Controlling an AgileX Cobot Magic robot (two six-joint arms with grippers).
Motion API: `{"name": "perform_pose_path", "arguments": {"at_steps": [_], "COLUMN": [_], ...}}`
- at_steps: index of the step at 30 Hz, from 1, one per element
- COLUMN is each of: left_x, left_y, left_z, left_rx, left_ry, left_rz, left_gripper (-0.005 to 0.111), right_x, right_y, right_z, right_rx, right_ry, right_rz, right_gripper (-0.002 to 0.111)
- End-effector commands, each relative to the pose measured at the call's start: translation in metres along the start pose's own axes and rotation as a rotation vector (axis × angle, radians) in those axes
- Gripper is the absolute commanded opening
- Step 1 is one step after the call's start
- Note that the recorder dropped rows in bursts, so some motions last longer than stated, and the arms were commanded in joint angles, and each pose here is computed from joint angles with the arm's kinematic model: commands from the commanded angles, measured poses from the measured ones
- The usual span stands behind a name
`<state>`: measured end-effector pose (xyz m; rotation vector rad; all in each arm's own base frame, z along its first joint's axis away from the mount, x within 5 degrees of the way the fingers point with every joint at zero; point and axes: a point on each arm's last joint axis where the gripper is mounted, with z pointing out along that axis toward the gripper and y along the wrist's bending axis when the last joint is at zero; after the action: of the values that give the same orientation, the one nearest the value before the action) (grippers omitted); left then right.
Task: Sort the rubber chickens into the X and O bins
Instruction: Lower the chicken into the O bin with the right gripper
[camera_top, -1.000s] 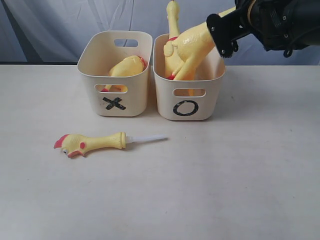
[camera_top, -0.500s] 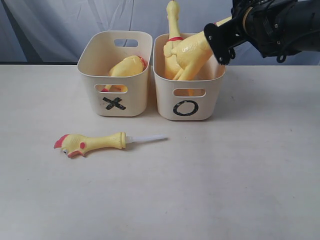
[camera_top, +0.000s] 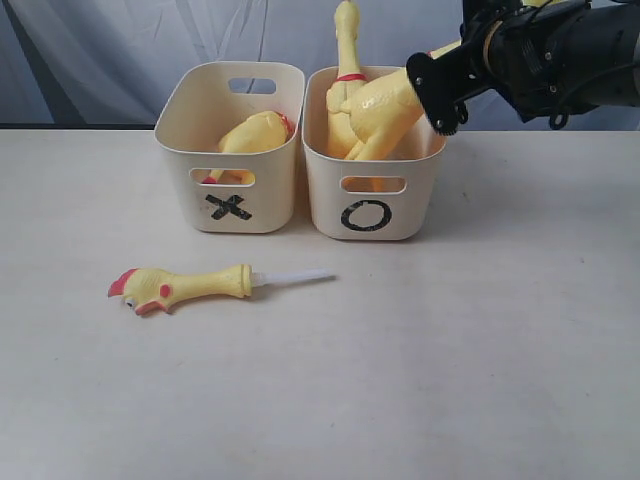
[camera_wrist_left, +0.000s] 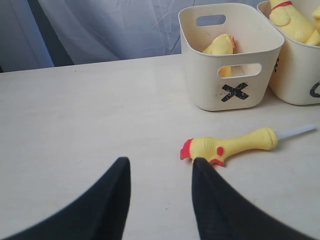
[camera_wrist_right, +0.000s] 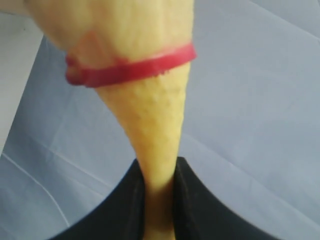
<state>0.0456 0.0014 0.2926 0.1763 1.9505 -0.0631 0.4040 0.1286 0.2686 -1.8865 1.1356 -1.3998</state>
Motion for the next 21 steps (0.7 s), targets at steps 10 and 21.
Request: {"name": "perform_pose_path", "arguments": {"at_steps": [10, 21], "left_x": [0.0013, 0.0013], "left_y": [-0.0003, -0.0003], "left_z": [-0.0006, -0.0006], "left_rx": [0.006, 0.006], "left_ry": [-0.002, -0.002], "left_rz": [-0.009, -0.009], "left_gripper": [0.039, 0.039], "right_x": [0.0035, 0.0034], "right_y": [0.0021, 0.0019], "right_z": [0.0005, 0.0006], "right_rx": [-0.025, -0.022], "right_ry": [0.026, 0.025], "right_rz": [0.047, 0.043], "right_gripper": [0.016, 0.042]}}
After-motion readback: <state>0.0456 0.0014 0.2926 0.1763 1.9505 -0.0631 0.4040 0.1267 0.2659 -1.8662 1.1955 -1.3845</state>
